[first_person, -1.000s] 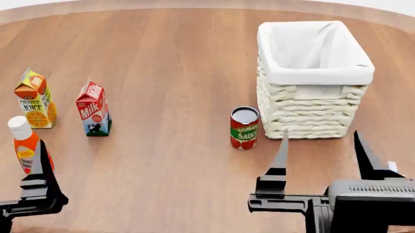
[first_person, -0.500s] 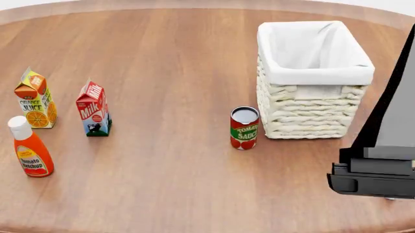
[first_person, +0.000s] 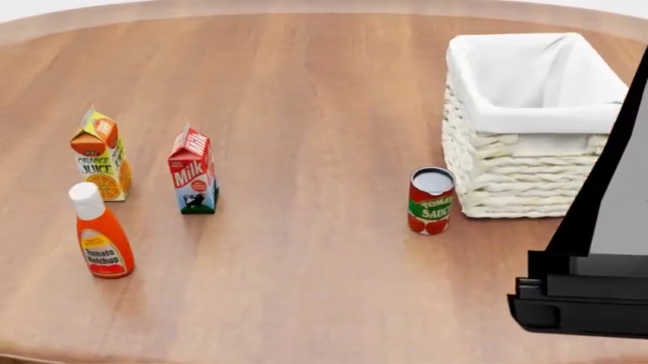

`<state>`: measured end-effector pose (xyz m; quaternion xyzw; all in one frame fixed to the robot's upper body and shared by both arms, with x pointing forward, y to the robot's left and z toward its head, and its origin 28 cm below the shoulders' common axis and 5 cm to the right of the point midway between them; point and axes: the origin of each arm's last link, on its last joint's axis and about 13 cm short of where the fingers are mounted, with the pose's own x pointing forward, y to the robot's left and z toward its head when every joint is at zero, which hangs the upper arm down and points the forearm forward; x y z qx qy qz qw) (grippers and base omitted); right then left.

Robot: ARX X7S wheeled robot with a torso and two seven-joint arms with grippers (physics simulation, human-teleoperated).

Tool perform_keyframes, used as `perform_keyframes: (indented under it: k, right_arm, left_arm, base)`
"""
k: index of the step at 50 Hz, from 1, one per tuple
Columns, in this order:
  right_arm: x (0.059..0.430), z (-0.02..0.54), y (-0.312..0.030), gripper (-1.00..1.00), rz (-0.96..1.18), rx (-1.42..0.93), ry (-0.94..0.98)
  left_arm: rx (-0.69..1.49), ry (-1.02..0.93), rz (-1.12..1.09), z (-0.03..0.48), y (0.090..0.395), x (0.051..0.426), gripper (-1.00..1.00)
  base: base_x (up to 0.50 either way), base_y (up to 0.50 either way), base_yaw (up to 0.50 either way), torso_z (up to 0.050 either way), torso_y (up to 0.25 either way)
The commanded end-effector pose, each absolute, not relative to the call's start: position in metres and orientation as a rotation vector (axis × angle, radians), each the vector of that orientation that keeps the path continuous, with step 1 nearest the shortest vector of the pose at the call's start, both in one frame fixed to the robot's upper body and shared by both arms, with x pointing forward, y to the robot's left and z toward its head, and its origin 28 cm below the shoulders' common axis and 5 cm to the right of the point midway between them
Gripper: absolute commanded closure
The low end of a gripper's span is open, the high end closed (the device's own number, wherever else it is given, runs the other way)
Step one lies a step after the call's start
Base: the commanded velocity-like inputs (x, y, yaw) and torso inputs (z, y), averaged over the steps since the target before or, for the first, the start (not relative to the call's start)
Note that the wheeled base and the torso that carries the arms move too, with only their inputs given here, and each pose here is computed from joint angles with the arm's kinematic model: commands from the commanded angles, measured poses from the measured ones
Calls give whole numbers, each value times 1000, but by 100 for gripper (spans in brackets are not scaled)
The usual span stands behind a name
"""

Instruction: Pick the milk and place it in the basket.

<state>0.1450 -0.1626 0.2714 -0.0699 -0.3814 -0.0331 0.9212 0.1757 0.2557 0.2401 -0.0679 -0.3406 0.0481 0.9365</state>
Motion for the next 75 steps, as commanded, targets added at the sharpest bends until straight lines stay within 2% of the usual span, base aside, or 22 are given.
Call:
perform_keyframes:
  k: [1, 14, 36, 75]
  right_arm:
    - [144, 271, -162, -100, -62, -141, -779]
    - [144, 270, -161, -100, -59, -141, -776]
    - [144, 270, -160, -100, -47, -154, -781]
    - [143, 268, -158, -100, -8, -161, -783]
  left_arm:
    - [-133, -700, 103, 240, 256, 175, -100]
    - [-127, -700, 103, 240, 256, 175, -100]
    - [-125, -699, 101, 240, 255, 175, -100]
    - [-123, -700, 102, 239, 256, 175, -100]
  base:
    - [0, 500, 0, 0, 0]
    - [0, 435, 0, 0, 0]
    - [12, 4, 0, 0, 0]
    - [493, 0, 0, 0, 0]
